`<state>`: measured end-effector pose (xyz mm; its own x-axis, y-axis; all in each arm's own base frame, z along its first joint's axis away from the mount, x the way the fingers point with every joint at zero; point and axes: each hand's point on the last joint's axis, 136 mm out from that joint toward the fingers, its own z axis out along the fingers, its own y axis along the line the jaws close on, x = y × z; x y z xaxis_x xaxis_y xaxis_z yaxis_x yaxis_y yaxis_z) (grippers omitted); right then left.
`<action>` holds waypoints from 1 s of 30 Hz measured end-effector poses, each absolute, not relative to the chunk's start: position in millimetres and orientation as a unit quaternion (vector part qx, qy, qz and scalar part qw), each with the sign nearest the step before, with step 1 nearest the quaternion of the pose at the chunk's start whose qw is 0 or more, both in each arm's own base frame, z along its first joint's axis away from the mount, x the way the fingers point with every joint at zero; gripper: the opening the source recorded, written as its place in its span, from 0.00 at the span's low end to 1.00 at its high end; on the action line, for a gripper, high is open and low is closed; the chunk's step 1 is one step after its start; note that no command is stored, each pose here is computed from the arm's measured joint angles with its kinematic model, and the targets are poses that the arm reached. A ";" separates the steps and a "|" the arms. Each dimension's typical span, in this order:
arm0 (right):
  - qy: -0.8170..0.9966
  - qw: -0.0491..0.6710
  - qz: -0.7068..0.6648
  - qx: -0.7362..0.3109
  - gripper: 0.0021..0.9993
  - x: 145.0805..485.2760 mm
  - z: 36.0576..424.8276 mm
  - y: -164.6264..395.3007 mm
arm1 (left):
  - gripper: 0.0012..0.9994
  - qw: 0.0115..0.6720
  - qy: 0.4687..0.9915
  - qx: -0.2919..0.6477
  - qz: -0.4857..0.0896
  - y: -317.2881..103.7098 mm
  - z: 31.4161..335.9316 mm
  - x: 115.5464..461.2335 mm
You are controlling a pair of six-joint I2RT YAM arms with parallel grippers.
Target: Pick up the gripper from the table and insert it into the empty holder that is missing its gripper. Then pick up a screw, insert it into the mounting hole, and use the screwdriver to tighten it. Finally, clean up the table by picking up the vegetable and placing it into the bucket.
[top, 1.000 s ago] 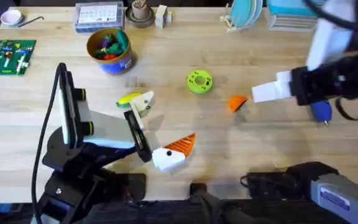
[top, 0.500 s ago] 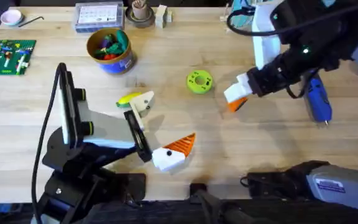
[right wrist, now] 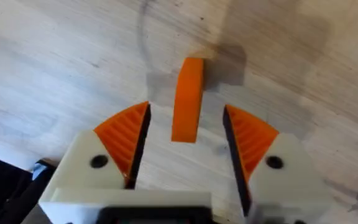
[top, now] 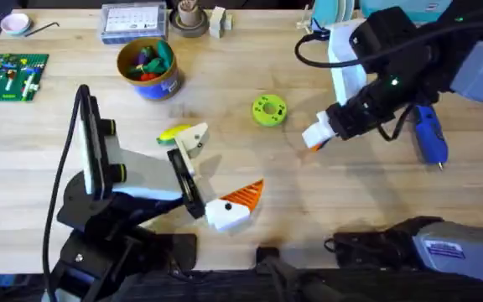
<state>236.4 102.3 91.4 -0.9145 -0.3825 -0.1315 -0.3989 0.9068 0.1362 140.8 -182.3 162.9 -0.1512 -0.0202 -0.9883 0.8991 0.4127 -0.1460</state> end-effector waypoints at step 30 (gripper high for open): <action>0.976 0.037 0.070 -0.201 0.01 225.5 101.2 95.8 | 0.99 0.552 0.634 0.347 -0.417 -182.3 162.9 140.8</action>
